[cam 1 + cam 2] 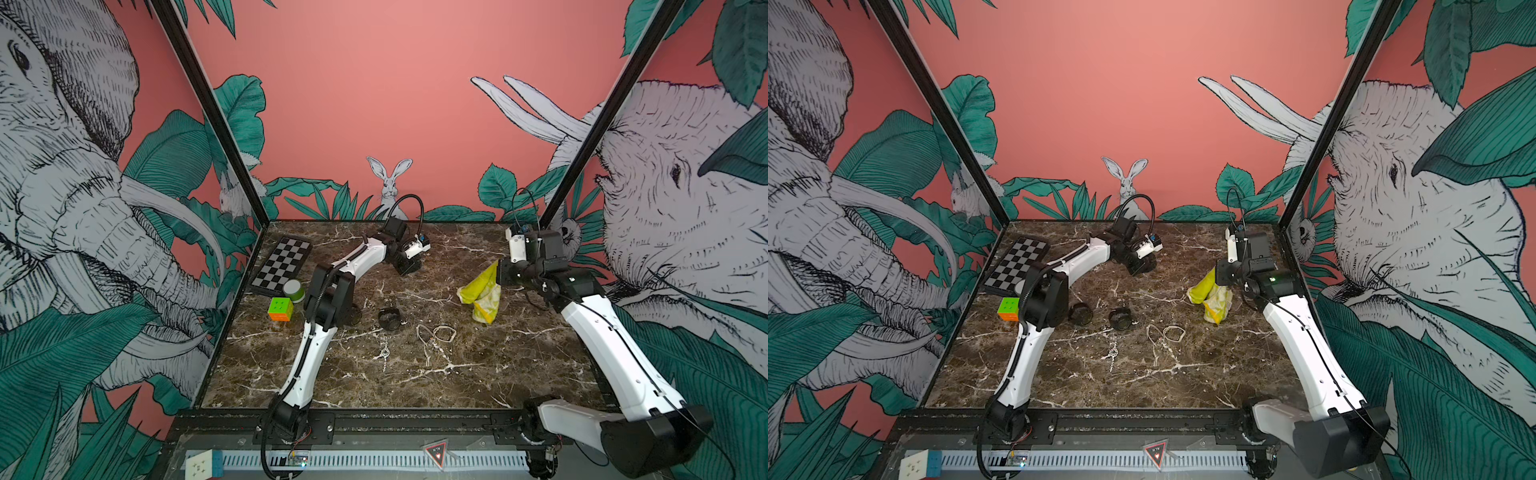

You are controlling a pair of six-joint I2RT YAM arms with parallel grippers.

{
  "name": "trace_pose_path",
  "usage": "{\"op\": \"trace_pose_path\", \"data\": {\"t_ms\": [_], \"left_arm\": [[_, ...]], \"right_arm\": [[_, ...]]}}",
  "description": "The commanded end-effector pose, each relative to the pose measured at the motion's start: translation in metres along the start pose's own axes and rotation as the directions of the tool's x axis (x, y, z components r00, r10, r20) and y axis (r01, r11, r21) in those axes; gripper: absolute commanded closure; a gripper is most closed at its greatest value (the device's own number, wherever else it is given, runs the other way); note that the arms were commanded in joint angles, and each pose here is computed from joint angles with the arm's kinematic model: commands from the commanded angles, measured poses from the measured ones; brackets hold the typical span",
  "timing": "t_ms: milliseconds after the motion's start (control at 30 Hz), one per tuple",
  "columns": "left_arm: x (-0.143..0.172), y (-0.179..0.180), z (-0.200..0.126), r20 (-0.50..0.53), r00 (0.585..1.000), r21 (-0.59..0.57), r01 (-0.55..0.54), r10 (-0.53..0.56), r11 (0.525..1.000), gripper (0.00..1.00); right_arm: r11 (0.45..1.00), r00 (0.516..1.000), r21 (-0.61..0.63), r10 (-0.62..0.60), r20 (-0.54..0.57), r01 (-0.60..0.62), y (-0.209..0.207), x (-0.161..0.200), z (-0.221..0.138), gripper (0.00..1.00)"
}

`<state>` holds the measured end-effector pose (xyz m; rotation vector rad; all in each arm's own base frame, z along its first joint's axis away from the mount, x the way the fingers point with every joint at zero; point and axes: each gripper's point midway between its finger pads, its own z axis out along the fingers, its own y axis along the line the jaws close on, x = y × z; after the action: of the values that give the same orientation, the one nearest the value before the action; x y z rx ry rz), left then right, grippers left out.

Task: Wipe the watch dial
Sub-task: Place the watch at the center of the board.

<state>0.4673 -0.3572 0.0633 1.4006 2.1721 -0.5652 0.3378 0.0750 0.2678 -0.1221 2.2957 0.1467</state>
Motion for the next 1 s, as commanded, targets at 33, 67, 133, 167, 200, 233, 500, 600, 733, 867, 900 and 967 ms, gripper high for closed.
{"op": "trace_pose_path", "data": {"t_ms": [33,67,133,167,200,233,500,600,733,867,900,967], "left_arm": [[-0.018,0.009,-0.009,0.04,0.999,-0.051,-0.022,0.025,0.998,0.9],[-0.018,0.008,-0.008,0.043,0.998,-0.047,-0.036,0.038,0.998,0.89],[-0.018,0.007,-0.008,0.047,0.998,-0.041,-0.044,0.046,0.998,0.88],[-0.018,0.007,-0.008,0.046,0.997,-0.037,-0.057,0.059,0.998,0.87],[-0.017,0.007,-0.007,0.044,0.997,-0.038,-0.062,0.063,0.997,0.86],[-0.017,0.007,-0.007,0.043,0.997,-0.039,-0.063,0.065,0.997,0.82],[-0.018,0.014,-0.011,0.051,0.995,-0.092,-0.079,0.084,0.993,0.44],[-0.021,0.017,-0.016,0.062,0.995,-0.119,-0.071,0.079,0.99,0.4],[-0.013,0.012,-0.01,0.02,0.997,-0.077,-0.078,0.08,0.994,0.39],[-0.007,0.002,-0.01,-0.031,0.998,-0.004,-0.052,0.052,0.999,0.4],[-0.01,-0.003,-0.013,-0.024,0.999,0.021,-0.035,0.036,0.999,0.41],[-0.01,-0.006,-0.015,-0.014,1.0,0.042,-0.021,0.022,0.999,0.46]], "right_arm": [[1.0,0.997,-0.013,0.017,0.071,-0.016,0.001,-0.013,-0.015,1.0],[1.0,0.997,-0.013,0.017,0.076,-0.016,0.001,-0.013,-0.017,1.0],[1.0,0.997,-0.01,0.018,0.078,-0.017,0.0,-0.013,-0.02,1.0],[1.0,0.997,-0.008,0.017,0.078,-0.016,0.0,-0.012,-0.021,1.0],[1.0,0.997,-0.007,0.016,0.078,-0.016,-0.001,-0.012,-0.022,1.0],[1.0,0.997,-0.009,0.017,0.078,-0.017,0.0,-0.012,-0.023,1.0],[0.999,0.996,-0.034,0.03,0.079,-0.028,0.003,-0.01,-0.025,1.0],[0.999,0.996,-0.037,0.033,0.078,-0.03,0.004,-0.008,-0.026,1.0],[0.999,0.996,-0.036,0.036,0.083,-0.033,0.003,-0.008,-0.028,1.0],[0.999,0.996,-0.037,0.039,0.086,-0.036,0.003,-0.008,-0.031,1.0],[0.999,0.996,-0.038,0.041,0.085,-0.038,0.003,-0.007,-0.031,1.0],[0.998,0.996,-0.041,0.045,0.083,-0.042,0.004,-0.006,-0.029,1.0]]}}
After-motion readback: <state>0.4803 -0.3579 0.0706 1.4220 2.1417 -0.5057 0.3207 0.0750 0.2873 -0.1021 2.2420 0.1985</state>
